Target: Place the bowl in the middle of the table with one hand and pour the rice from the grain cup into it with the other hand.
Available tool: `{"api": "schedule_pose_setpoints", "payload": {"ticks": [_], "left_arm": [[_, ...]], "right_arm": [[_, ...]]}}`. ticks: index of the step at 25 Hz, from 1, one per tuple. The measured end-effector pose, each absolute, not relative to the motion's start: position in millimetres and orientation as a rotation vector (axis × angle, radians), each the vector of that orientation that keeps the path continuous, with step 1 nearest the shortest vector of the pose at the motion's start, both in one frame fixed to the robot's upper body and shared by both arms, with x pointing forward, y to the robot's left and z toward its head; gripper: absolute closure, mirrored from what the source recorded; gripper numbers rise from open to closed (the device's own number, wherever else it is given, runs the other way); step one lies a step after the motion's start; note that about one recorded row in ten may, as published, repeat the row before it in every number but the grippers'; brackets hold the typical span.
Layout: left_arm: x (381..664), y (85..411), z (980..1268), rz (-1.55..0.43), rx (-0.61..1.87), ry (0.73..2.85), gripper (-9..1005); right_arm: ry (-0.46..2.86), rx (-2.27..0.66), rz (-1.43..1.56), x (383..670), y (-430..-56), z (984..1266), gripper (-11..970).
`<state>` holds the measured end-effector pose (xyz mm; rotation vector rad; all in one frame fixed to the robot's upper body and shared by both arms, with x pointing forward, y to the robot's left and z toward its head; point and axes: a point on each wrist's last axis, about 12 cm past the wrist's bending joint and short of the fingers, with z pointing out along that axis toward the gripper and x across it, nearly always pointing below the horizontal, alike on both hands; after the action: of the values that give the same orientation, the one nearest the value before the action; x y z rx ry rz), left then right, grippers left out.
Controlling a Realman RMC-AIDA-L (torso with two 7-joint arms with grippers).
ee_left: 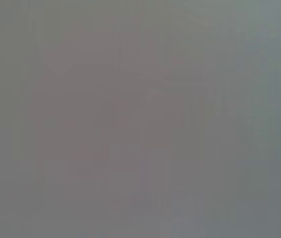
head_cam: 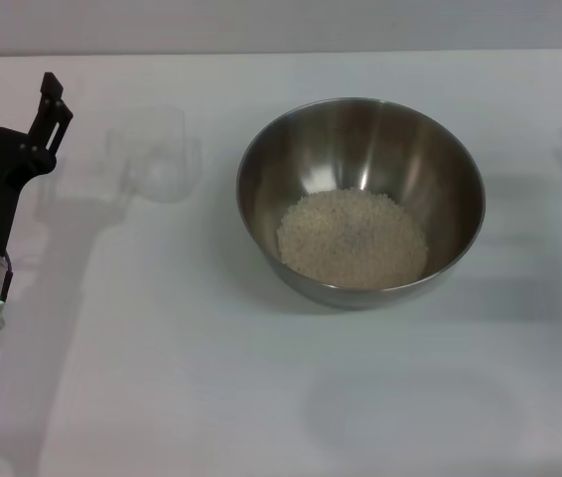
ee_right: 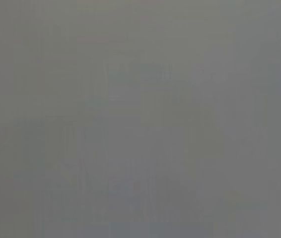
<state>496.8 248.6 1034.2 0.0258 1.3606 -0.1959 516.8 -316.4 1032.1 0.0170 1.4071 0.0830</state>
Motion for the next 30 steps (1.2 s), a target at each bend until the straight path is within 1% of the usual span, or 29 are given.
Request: {"api": "schedule_pose_setpoints", "payload": {"ticks": [2,7,11,21,30], "left_arm": [[496.9,247.5,1034.1,-0.198,0.026,1.361,134],[496.0,246.7,1033.2,-0.183,0.046,1.363,134],[494.4,251.9,1031.3,-0.168,0.030,1.371,134],[493.7,258.0,1036.4,-0.145,0.040,1.318,134],[497.0,255.6,1038.4,-0.142,0.046,1.309,134]], "right_arm": [[1.413,0.015,0.080,521.1,-315.7,1033.1,244],[1.389,0.050,0.077,531.1,-315.6,1039.9,244],[1.387,0.029,0.081,533.9,-312.1,1041.3,245],[1.370,0.043,0.089,537.5,-310.5,1045.1,244],[1.384,0.032,0.091,536.3,-309.7,1042.6,245]]}}
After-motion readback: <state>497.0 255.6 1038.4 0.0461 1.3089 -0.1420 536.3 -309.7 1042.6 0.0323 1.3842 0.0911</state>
